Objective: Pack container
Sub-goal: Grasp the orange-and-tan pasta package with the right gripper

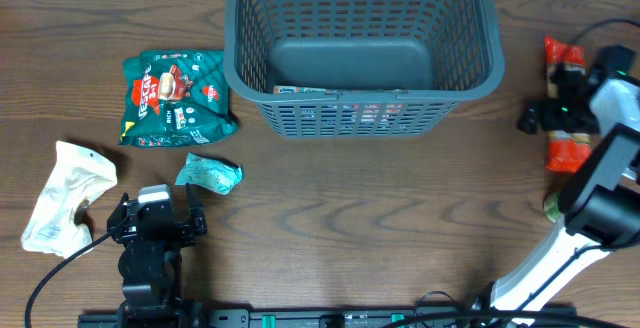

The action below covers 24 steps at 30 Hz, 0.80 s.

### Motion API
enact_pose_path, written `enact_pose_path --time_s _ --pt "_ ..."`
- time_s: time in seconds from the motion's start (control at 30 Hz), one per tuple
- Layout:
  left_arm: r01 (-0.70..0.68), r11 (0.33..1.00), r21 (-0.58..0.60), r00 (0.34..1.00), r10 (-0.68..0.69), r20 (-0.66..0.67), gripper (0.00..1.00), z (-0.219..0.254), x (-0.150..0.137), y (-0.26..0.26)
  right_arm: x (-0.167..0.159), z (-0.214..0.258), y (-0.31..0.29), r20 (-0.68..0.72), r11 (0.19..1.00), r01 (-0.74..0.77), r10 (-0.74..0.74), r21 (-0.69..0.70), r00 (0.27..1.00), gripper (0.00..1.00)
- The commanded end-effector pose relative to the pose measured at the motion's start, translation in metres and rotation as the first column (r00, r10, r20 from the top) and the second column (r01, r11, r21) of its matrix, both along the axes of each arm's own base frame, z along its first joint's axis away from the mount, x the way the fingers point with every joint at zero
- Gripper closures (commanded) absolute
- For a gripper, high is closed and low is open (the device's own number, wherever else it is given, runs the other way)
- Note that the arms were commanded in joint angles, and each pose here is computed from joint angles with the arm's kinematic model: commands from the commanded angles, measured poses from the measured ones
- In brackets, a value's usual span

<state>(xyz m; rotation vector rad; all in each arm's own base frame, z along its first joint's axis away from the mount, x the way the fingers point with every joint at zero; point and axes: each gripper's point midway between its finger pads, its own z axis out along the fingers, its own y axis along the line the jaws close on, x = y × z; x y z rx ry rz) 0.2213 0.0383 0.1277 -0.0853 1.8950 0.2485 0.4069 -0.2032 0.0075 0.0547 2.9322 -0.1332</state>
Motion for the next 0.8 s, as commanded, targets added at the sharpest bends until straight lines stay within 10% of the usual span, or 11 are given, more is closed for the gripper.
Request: enact_pose_path --time_s 0.0,0.43,0.77 --pt "0.006 1.0 0.016 1.0 -0.005 -0.022 0.01 -0.009 0.0 0.0 0.001 -0.037 0.074 -0.041 0.976 -0.114 0.123 0.185 0.992 0.01" --pt "0.006 1.0 0.016 1.0 -0.005 -0.022 0.01 -0.009 0.0 0.0 0.0 -0.031 0.076 -0.054 0.977 -0.105 0.116 0.183 0.992 0.01" --pt "0.006 1.0 0.016 1.0 -0.005 -0.022 0.02 -0.009 0.0 0.0 0.048 0.062 0.059 0.168 0.992 -0.089 0.074 0.086 0.983 0.01"
